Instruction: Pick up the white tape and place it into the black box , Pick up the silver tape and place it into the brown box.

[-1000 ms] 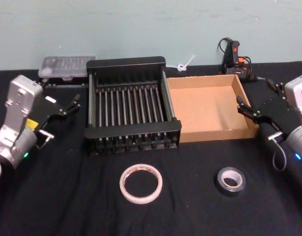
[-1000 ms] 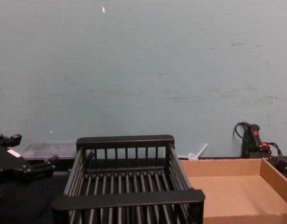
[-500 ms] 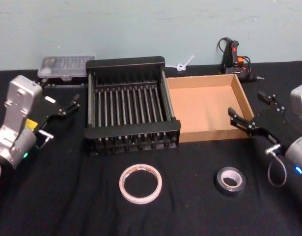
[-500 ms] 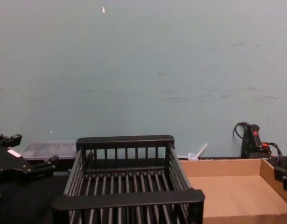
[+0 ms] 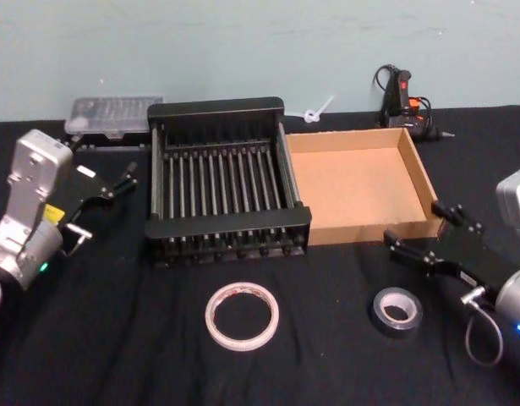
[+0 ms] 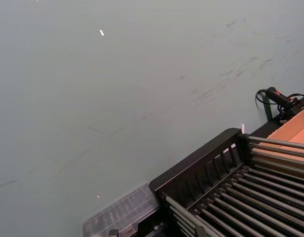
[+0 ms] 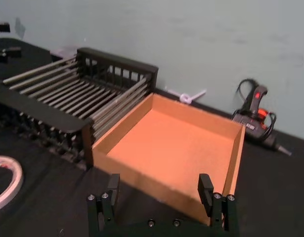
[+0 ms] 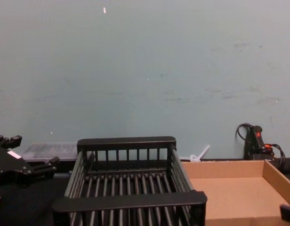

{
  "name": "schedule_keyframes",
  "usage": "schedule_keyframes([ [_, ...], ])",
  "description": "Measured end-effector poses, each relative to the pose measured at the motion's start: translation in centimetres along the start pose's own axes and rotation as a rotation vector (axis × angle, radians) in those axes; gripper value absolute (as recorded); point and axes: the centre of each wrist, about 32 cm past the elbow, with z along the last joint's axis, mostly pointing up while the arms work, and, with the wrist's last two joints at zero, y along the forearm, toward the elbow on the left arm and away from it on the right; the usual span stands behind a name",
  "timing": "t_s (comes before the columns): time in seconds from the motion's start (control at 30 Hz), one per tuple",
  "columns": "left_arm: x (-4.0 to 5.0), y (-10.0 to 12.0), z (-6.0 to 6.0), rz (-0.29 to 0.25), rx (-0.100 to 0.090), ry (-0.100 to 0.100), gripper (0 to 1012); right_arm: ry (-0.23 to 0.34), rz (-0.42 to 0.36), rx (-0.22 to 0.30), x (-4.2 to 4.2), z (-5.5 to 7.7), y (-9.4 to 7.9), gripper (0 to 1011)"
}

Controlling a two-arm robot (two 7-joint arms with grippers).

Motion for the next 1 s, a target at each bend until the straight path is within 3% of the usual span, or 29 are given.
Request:
schedule_keyframes([
  [0.17,0.0,0.0,0.0,0.0,0.0,0.0,1001,0.016,0.018,-0.058,-0.22,0.2,-0.9,1002],
  [0.47,0.0,0.0,0.0,0.0,0.0,0.0,1001,0.019,0.051,-0.16,0.1,0.6,-2.1,1002],
  [1.0,0.0,0.0,0.0,0.0,0.0,0.0,1001,0.017,0.09,-0.269,0.19,0.6,-2.1,1002],
])
